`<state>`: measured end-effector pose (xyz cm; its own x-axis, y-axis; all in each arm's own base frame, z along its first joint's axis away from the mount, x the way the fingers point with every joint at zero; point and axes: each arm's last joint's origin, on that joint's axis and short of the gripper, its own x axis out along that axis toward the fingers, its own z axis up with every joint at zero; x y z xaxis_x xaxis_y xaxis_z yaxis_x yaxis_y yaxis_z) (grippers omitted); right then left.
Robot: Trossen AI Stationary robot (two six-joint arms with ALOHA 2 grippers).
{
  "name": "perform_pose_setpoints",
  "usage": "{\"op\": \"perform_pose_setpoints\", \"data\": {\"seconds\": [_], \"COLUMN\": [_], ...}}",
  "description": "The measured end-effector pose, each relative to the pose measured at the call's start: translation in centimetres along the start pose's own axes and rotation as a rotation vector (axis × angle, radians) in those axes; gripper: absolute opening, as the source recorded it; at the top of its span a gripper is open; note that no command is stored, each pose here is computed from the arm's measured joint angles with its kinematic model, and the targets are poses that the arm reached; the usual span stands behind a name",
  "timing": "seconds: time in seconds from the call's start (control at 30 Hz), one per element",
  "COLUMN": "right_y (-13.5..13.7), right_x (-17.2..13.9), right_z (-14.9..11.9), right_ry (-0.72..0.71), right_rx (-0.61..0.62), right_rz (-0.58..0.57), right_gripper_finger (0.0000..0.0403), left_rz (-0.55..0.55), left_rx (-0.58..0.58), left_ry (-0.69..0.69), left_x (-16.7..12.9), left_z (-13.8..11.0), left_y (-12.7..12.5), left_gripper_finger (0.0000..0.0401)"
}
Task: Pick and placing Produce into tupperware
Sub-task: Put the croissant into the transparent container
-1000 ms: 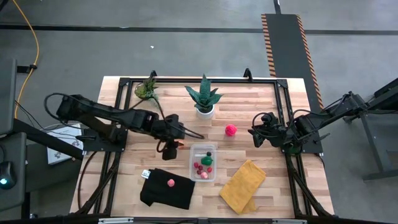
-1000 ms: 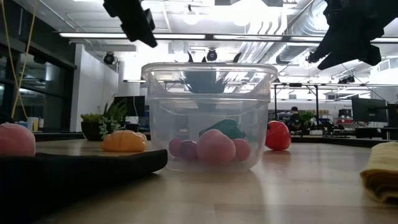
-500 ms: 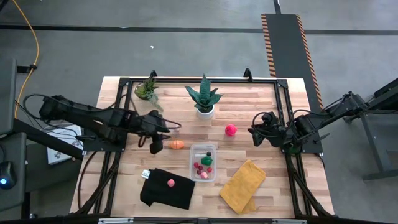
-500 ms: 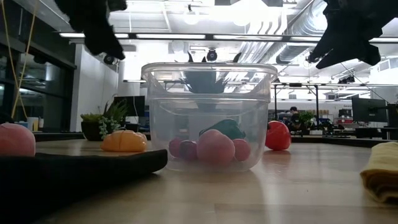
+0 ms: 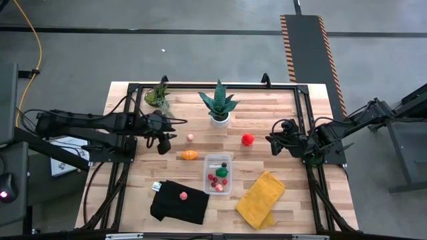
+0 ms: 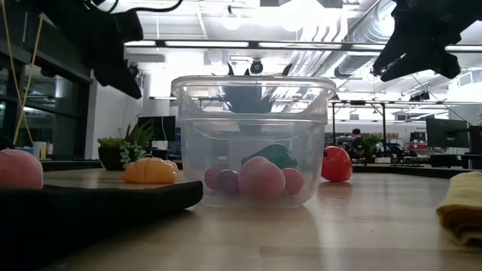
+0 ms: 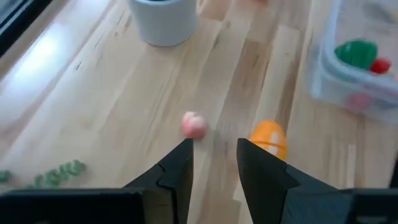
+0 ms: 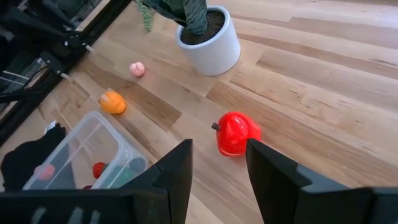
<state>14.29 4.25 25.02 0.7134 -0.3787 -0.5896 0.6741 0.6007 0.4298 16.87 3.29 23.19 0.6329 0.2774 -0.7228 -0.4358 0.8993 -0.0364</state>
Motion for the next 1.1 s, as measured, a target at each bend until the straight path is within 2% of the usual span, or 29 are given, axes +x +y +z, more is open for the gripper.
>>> {"op": "perform_pose_setpoints", "data": {"seconds": [0.17,0.3,0.63,0.83,0.97,1.1], "right_y": [0.0,0.0,0.0,0.0,0.1,0.0], "right_x": [0.0,0.0,0.0,0.0,0.0,0.0], "right_z": [0.0,0.0,0.0,0.0,0.0,0.0], "right_ry": [-0.001,0.0,-0.001,0.002,0.001,0.002], "right_rx": [0.009,0.024,0.043,0.061,0.062,0.061], "right_rz": [0.0,0.0,0.001,0.005,0.006,0.005], "right_gripper_finger": [0.0141,0.0141,0.0141,0.0141,0.0141,0.0141], "left_rz": [-0.052,-0.094,-0.152,-0.16,-0.155,-0.159], "left_rx": [0.149,0.199,0.207,0.159,0.127,0.112], "left_ry": [-0.025,-0.006,0.159,0.176,0.193,0.217], "left_x": [0.8,2.0,5.9,7.4,7.8,8.2], "left_z": [0.6,0.8,0.0,0.0,-0.2,-0.4], "left_y": [-0.4,-0.8,-1.6,-1.9,-1.9,-2.0], "left_gripper_finger": [0.0113,0.014,0.0252,0.0312,0.0339,0.0348]}}
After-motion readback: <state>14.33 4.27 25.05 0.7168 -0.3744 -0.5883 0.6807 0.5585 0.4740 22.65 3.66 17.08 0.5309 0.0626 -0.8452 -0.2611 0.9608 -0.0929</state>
